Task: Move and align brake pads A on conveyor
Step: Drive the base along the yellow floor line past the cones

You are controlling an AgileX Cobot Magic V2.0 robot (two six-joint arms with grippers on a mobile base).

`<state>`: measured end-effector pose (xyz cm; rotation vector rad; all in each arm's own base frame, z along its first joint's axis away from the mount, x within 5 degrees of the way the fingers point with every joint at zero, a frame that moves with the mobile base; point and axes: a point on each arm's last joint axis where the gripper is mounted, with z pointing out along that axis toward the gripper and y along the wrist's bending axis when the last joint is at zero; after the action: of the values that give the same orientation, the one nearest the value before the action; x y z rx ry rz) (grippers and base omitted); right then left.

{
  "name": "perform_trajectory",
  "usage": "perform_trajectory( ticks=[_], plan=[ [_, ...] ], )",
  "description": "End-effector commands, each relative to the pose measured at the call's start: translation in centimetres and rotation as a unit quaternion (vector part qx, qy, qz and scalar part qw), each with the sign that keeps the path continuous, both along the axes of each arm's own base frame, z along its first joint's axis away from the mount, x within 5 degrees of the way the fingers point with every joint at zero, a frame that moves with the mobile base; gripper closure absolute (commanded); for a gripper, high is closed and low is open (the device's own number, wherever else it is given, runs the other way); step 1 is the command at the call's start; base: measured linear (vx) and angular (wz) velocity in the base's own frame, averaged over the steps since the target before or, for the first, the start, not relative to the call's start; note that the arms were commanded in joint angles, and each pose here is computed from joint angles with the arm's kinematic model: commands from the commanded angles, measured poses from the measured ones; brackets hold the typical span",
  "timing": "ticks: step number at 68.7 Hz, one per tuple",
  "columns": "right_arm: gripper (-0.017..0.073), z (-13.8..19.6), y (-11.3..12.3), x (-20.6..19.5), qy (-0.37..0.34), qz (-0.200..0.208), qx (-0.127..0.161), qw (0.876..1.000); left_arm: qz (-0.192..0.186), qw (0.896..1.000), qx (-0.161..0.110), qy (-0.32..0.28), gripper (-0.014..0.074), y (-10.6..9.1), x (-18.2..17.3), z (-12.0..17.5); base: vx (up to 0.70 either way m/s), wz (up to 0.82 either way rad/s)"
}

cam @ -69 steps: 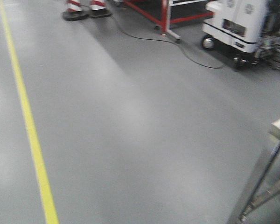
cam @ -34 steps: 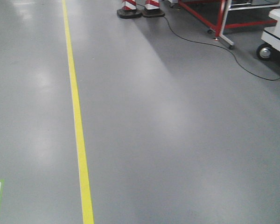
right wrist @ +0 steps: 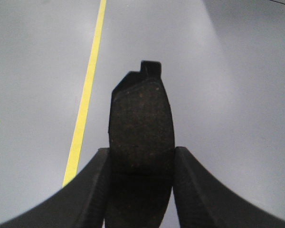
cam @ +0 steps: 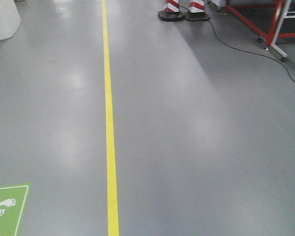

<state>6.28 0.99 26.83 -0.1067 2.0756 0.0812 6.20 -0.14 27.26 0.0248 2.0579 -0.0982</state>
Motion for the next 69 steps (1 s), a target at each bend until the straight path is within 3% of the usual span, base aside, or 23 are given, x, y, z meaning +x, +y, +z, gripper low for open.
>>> perform_trajectory(
  ticks=[1,31,69],
  plan=[
    [0.0571,1.69,-0.12,0.37,-0.056,-0.01,0.003,0.998,-0.011,0.999,-0.007,-0.049,0.06,-0.23,0.35,1.52,0.19,0.24],
    [0.0571,1.69,-0.12,0.37,-0.056,-0.01,0.003,0.998,-0.011,0.999,-0.007,-0.049,0.06,-0.23,0.35,1.52,0.29,0.18],
    [0.0571,1.7,-0.12,0.38,-0.056,-0.01,0.003,0.998,-0.011,0.999,-0.007,-0.049,0.06,-0.23,0.35,1.52,0.5,0.06]
  ],
)
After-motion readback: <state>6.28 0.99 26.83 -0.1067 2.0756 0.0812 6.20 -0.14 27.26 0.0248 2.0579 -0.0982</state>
